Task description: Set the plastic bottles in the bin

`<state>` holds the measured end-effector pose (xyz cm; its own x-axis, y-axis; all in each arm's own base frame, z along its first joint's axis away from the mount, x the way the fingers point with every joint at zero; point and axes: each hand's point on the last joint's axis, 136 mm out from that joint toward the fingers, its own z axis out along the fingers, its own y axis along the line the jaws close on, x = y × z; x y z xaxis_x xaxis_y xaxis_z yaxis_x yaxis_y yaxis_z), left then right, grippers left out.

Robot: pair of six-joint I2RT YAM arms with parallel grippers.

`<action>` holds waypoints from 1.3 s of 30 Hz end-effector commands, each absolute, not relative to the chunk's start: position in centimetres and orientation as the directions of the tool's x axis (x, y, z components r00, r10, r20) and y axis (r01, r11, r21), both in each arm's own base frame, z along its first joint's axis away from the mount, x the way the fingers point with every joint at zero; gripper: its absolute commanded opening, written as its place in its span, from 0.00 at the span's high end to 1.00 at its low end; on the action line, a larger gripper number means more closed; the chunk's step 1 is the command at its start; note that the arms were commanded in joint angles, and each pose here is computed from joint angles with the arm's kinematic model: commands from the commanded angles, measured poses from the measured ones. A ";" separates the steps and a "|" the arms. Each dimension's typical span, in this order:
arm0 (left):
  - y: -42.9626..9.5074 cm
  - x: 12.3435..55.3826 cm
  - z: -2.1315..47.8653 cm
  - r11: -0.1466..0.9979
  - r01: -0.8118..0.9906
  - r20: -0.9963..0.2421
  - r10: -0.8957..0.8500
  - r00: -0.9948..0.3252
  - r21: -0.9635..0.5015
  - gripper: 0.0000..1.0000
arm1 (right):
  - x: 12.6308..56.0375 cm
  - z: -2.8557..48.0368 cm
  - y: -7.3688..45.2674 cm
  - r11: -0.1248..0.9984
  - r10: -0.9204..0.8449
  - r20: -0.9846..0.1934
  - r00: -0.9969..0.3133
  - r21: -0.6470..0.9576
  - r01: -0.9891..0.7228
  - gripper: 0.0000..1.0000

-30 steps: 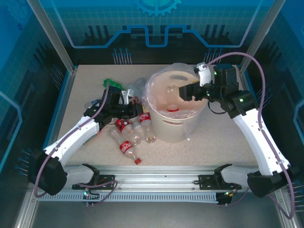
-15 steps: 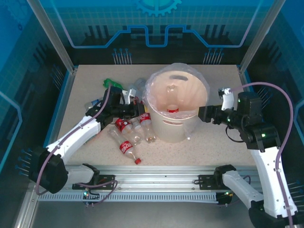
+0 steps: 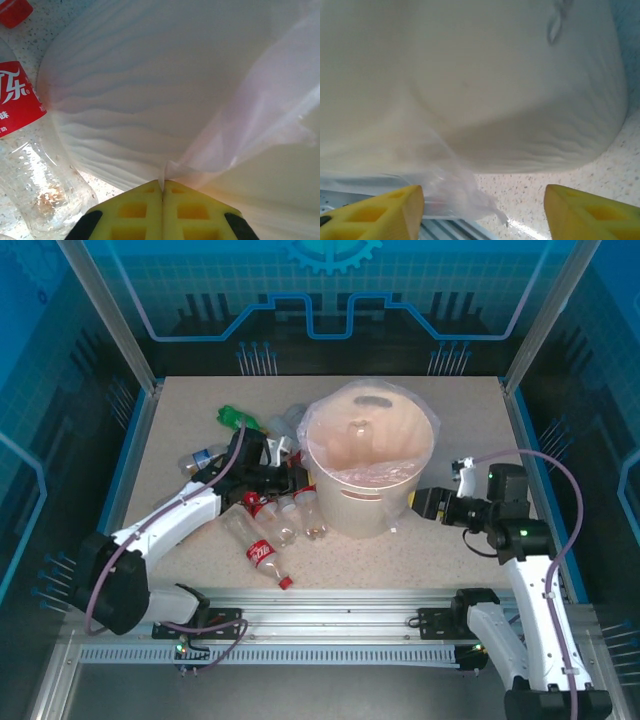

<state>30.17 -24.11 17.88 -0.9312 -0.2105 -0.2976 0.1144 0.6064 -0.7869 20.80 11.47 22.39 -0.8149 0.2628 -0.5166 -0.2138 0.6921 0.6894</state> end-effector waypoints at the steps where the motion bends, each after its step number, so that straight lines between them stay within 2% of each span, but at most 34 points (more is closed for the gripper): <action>1: -24.7 29.9 17.3 0.604 0.137 -0.298 -0.174 -0.939 -0.785 1.00 | 20.5 22.4 12.4 0.623 0.260 -0.530 -0.807 0.731 -0.280 0.39; 3: -24.8 30.0 17.7 0.601 0.145 -0.306 -0.175 -0.936 -0.786 1.00 | 20.9 22.0 12.7 0.600 0.272 -0.533 -0.801 0.745 -0.291 0.43; 9: -24.7 29.8 18.5 0.604 0.153 -0.313 -0.170 -0.934 -0.782 0.98 | 21.3 23.2 13.8 0.498 0.293 -0.537 -0.791 0.792 -0.354 0.46; 14: -24.7 29.9 18.8 0.605 0.154 -0.318 -0.172 -0.932 -0.781 0.96 | 21.4 22.9 13.9 0.488 0.286 -0.534 -0.796 0.796 -0.358 0.53; 19: -24.7 29.8 18.8 0.610 0.154 -0.318 -0.169 -0.933 -0.777 0.96 | 22.3 22.7 13.9 0.476 0.311 -0.534 -0.786 0.803 -0.358 0.64; 24: -24.7 29.9 18.9 0.616 0.155 -0.319 -0.165 -0.933 -0.773 0.96 | 22.1 22.1 13.5 0.522 0.299 -0.554 -0.777 0.777 -0.353 0.92; 26: -24.7 29.8 18.9 0.616 0.155 -0.317 -0.163 -0.934 -0.772 0.96 | 22.0 21.7 13.4 0.527 0.297 -0.550 -0.781 0.776 -0.347 1.00; 32: -24.6 29.8 18.3 0.628 0.150 -0.311 -0.154 -0.938 -0.763 0.95 | 21.3 19.6 12.2 0.594 0.285 -0.541 -0.791 0.748 -0.297 1.00; 39: -25.0 30.3 17.8 0.627 0.150 -0.306 -0.148 -0.940 -0.764 0.95 | 22.8 17.7 9.6 0.651 0.375 -0.515 -0.771 0.738 -0.177 1.00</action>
